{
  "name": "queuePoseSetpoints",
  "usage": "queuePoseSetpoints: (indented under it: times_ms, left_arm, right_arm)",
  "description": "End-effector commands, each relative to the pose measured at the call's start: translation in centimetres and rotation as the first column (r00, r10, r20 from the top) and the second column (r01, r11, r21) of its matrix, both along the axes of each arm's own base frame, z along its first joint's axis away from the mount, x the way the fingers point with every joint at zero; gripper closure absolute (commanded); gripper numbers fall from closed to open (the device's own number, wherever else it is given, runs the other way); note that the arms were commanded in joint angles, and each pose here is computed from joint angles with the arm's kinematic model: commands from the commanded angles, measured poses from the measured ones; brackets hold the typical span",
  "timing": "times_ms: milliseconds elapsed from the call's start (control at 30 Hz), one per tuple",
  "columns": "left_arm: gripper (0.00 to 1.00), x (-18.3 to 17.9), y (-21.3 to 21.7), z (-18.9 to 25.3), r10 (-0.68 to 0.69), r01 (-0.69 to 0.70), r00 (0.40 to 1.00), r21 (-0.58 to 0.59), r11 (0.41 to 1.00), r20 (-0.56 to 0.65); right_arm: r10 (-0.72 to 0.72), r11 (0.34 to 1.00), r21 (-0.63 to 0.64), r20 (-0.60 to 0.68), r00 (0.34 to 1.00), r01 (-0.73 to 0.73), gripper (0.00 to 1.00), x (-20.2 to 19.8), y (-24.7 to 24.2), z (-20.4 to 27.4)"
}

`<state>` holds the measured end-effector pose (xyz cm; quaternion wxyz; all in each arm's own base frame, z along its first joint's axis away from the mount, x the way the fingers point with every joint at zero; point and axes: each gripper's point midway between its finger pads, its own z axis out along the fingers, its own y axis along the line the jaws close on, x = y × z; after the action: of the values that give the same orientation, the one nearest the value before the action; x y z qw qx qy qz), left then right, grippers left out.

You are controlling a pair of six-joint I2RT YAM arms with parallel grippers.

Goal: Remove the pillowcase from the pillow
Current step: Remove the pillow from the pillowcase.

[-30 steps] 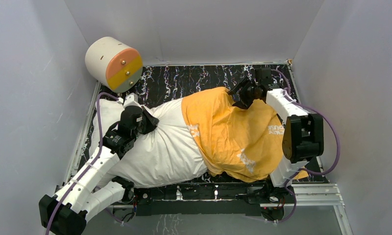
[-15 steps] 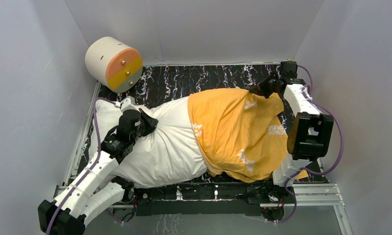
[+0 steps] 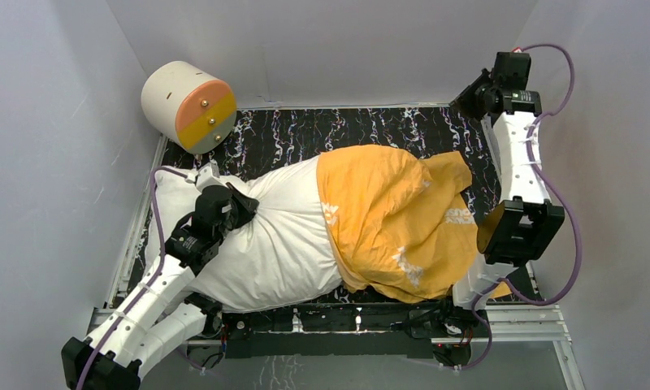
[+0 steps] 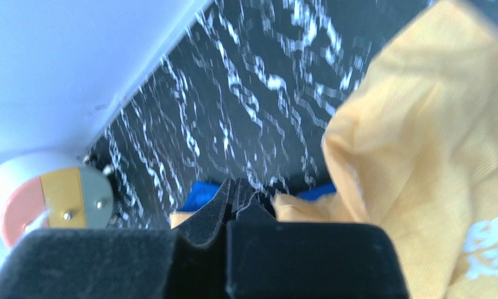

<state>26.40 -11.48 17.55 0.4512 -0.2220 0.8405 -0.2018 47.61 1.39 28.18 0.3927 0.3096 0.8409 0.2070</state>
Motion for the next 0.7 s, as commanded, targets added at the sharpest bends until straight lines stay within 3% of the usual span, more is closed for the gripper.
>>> queuePoseSetpoints:
  times_ms: [0, 67, 133, 167, 267, 300, 367, 467, 533, 567, 667]
  left_arm:
    - [1.0, -4.3, 4.8, -6.3, 0.104, -0.052, 0.97, 0.23, 0.972, -0.219]
    - [1.0, -4.0, 4.3, -5.6, 0.077, -0.032, 0.975, 0.212, 0.977, -0.209]
    - [1.0, -3.6, 3.7, -4.7, 0.05, -0.009, 0.979, 0.202, 0.979, -0.199]
    - [1.0, -3.4, 3.4, -4.2, 0.031, 0.007, 0.981, 0.197, 0.98, -0.193]
    - [1.0, -2.7, 1.9, -2.7, -0.058, 0.089, 0.983, 0.175, 0.98, -0.175]
    - [0.9, -2.6, 1.3, -2.1, -0.09, 0.12, 0.981, 0.169, 0.978, -0.172]
    - [0.72, -2.3, 0.3, -0.9, -0.154, 0.18, 0.974, 0.155, 0.971, -0.168]
    - [0.54, -2.1, -1.5, 1.1, -0.261, 0.281, 0.953, 0.126, 0.951, -0.153]
    - [0.35, -2.1, -3.2, 2.8, -0.355, 0.367, 0.927, 0.089, 0.926, -0.123]
    - [0.25, -2.2, -4.1, 4.0, -0.404, 0.411, 0.909, 0.069, 0.909, -0.097]
    - [0.18, -2.9, -6.8, 6.4, -0.563, 0.564, 0.825, 0.019, 0.825, -0.047]
  right_arm:
    - [0.121, 0.984, -0.124, -0.075, 0.99, -0.13, 1.0, 0.4, 1.2, -0.9]
    - [0.238, 0.958, -0.123, -0.173, 0.956, -0.26, 0.95, -1.7, 4.9, -1.5]
    - [0.276, 0.917, -0.241, -0.197, 0.941, -0.319, 0.73, -4.2, 8.5, -2.1]
    - [0.309, 0.895, -0.283, -0.162, 0.937, -0.344, 0.51, -5.8, 10.5, -1.9]
    - [0.351, 0.909, -0.184, -0.145, 0.925, -0.374, 0.27, -10.6, 12.0, -3.5]
    - [0.366, 0.909, -0.168, -0.117, 0.923, -0.382, 0.22, -12.1, 12.3, -3.3]
    - [0.44, 0.886, -0.136, -0.053, 0.897, -0.443, 0.14, -15.5, 13.0, -2.7]
    - [0.564, 0.824, -0.108, 0.072, 0.823, -0.556, 0.08, -20.8, 13.9, -0.8]
    - [0.628, 0.778, -0.062, 0.113, 0.77, -0.626, 0.06, -24.0, 14.7, -0.6]
    - [0.649, 0.759, -0.032, 0.102, 0.754, -0.65, 0.05, -25.3, 14.9, -1.0]
    - [0.686, 0.727, 0.069, -0.02, 0.727, -0.683, 0.02, -28.3, 14.9, -4.2]
